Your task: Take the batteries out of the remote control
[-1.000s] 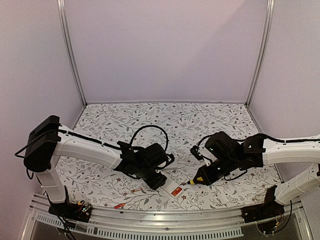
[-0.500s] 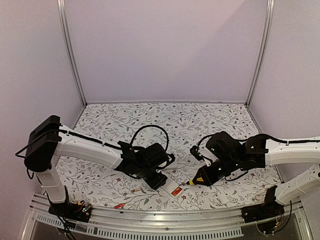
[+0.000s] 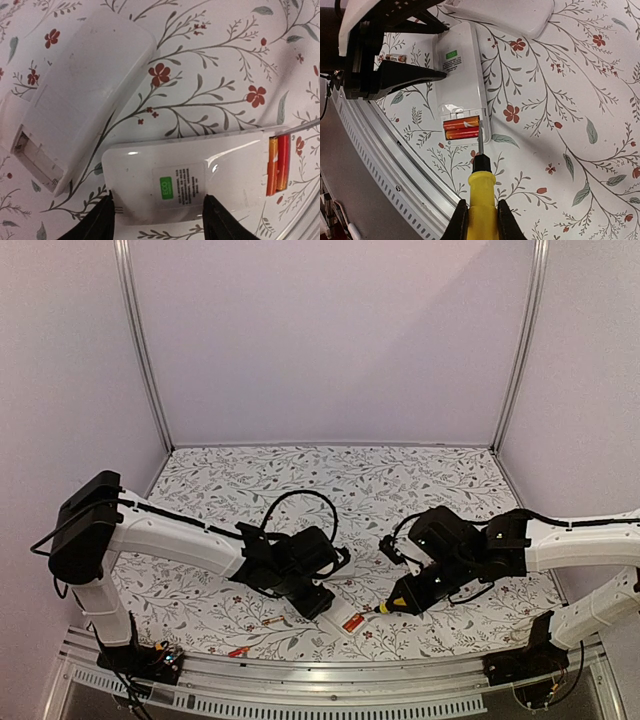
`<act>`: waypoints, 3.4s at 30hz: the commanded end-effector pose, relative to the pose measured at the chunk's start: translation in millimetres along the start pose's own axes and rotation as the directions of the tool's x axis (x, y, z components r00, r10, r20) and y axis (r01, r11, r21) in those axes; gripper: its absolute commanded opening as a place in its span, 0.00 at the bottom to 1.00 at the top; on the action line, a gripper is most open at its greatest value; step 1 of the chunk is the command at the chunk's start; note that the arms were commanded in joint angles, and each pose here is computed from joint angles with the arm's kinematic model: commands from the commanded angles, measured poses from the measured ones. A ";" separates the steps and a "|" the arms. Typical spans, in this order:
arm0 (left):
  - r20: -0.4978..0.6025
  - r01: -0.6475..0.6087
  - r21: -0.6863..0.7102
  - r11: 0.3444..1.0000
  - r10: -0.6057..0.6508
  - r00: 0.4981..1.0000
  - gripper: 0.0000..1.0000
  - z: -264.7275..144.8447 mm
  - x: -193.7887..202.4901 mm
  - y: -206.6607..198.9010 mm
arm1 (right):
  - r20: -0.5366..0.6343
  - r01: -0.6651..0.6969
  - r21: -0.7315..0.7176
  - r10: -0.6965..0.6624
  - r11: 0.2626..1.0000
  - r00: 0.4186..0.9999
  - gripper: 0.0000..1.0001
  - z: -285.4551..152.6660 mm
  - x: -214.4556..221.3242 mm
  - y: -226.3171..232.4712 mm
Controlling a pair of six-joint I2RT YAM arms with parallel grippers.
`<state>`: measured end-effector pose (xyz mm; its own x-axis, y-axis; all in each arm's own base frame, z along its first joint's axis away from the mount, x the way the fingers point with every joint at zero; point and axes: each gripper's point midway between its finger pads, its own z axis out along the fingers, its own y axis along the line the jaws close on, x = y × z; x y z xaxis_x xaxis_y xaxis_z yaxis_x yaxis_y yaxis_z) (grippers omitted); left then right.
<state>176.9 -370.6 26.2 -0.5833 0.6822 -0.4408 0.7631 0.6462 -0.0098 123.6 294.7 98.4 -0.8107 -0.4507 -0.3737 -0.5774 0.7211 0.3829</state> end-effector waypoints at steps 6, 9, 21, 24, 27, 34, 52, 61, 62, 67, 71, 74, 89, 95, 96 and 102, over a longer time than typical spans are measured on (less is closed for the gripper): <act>-0.111 -0.047 -0.028 0.998 0.044 0.993 0.59 14.9 31.6 0.5 | -0.048 0.005 0.035 -0.003 0.999 0.999 0.00 10.8 12.4 -8.0; -0.114 -0.049 -0.029 0.998 0.045 0.992 0.59 16.0 32.9 0.8 | -0.054 -0.003 0.018 0.004 1.000 0.999 0.00 14.0 15.2 -6.6; -0.133 -0.044 -0.014 0.999 0.042 0.990 0.59 21.9 42.7 -1.0 | -0.058 -0.130 -0.200 0.121 0.971 0.991 0.00 20.3 23.1 2.5; -0.140 -0.040 -0.008 0.999 0.038 0.989 0.58 23.0 46.6 -1.9 | -0.057 -0.164 -0.252 0.154 0.954 0.986 0.00 19.2 23.1 4.1; -0.148 -0.035 -0.004 0.999 0.034 0.988 0.56 24.3 50.8 -2.3 | -0.059 -0.180 -0.300 0.170 0.937 0.984 0.00 19.1 22.3 7.4; -0.173 -0.024 0.013 1.000 0.026 0.984 0.55 27.7 62.3 -9.2 | -0.053 -0.201 -0.377 0.196 0.904 0.979 0.00 17.5 15.9 15.4; -0.164 0.037 0.009 0.999 -0.035 0.986 0.57 19.0 68.1 -11.6 | -0.010 -0.169 -0.288 0.174 0.943 0.985 0.00 11.3 5.8 6.7; -0.100 0.127 0.174 0.977 -0.111 0.989 0.61 -29.1 39.8 -24.1 | 0.097 -0.195 -0.190 0.216 0.962 0.972 0.00 -8.2 -7.7 -8.9; -0.089 0.132 0.186 0.974 -0.117 0.989 0.63 -35.8 35.4 -21.7 | 0.102 -0.196 -0.195 0.219 0.961 0.970 0.00 -9.8 -8.7 -7.8; -0.013 0.104 0.258 0.961 -0.104 0.994 0.76 -59.9 6.4 -3.2 | 0.120 -0.200 -0.189 0.224 0.962 0.967 0.00 -11.0 -11.1 -8.6; 0.125 -0.143 0.235 0.961 0.116 0.985 0.79 -64.3 -18.0 2.8 | 0.156 -0.198 -0.183 0.228 0.963 0.961 0.00 -14.2 -18.0 -10.1; 0.142 -0.153 0.240 0.959 0.122 0.982 0.80 -56.5 -40.3 10.3 | 0.181 -0.214 -0.173 0.244 0.962 0.953 0.00 -16.5 -25.3 -11.2; -0.041 0.565 0.270 0.780 -0.576 0.816 0.79 -38.8 -17.5 19.7 | 0.332 -0.250 -0.084 0.264 0.965 0.906 0.00 -20.9 -48.7 -32.1; -0.110 0.648 0.266 0.714 -0.645 0.756 0.80 -18.6 -11.2 2.1 | 0.340 -0.219 -0.126 0.250 0.967 0.907 0.00 -14.3 -46.2 -21.4; -0.116 0.653 0.261 0.711 -0.648 0.752 0.80 -15.3 -11.2 1.3 | 0.338 -0.214 -0.128 0.246 0.968 0.909 0.00 -12.3 -44.9 -19.7; -0.144 0.646 0.196 0.738 -0.630 0.763 0.81 6.0 -13.2 0.3 | 0.349 -0.208 -0.116 0.236 0.971 0.907 0.00 -12.1 -40.2 -20.2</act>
<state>181.4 -370.8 34.0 -0.9623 0.1724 -0.2104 0.2569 0.8301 -0.4950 163.9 292.6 111.5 -0.8527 -0.0847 -0.5154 -0.4025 0.7355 0.5450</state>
